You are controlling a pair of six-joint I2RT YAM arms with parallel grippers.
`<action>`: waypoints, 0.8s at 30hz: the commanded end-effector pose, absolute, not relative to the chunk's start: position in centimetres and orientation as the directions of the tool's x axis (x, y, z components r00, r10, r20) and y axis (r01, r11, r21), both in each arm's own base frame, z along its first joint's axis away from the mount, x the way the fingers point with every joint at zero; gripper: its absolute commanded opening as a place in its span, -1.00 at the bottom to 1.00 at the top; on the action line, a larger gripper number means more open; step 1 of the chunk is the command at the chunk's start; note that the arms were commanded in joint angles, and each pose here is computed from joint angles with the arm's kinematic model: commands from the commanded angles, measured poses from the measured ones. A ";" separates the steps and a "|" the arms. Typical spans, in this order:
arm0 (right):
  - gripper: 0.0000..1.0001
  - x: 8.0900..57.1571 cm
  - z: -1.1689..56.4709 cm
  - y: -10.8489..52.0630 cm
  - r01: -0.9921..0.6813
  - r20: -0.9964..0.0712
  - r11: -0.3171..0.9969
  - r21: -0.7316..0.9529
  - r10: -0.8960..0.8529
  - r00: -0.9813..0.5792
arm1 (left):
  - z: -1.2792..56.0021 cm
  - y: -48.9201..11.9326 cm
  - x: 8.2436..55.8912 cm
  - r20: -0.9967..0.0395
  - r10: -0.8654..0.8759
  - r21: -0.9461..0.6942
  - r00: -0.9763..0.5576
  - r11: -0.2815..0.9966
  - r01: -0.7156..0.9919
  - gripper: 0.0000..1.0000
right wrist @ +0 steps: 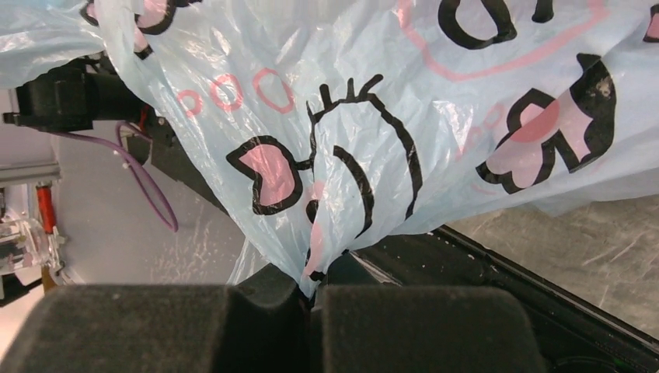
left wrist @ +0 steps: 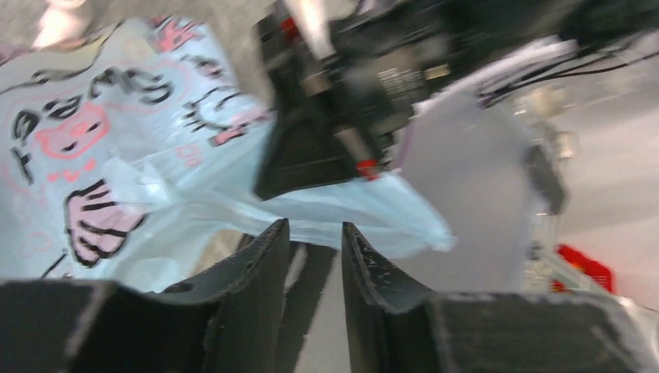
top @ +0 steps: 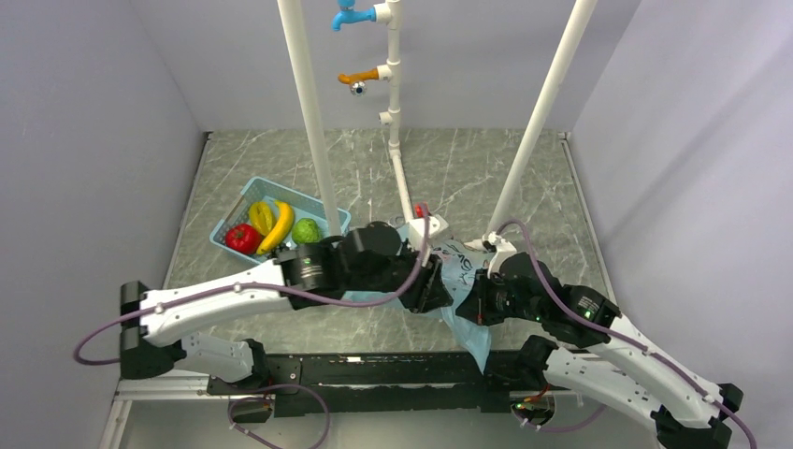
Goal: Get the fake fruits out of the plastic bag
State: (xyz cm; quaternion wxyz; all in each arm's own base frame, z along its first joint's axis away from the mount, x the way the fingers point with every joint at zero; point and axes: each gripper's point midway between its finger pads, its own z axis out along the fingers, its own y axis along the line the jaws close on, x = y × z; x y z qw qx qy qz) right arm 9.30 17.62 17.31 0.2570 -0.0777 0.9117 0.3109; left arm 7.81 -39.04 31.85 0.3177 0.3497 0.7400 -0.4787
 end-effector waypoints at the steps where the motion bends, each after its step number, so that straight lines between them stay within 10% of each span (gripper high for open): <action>1: -1.00 9.8 20.2 17.8 -0.331 -0.573 0.760 0.560 0.067 -0.817 | 28.1 -39.7 10.9 -0.821 0.197 -0.409 -0.536 0.454 0.792 -0.37; 24: -1.00 7.1 21.3 18.1 -0.440 -0.579 0.661 0.608 -0.010 -0.815 | 16.4 -41.8 19.0 -0.801 0.145 -0.286 -0.581 0.761 0.583 -0.24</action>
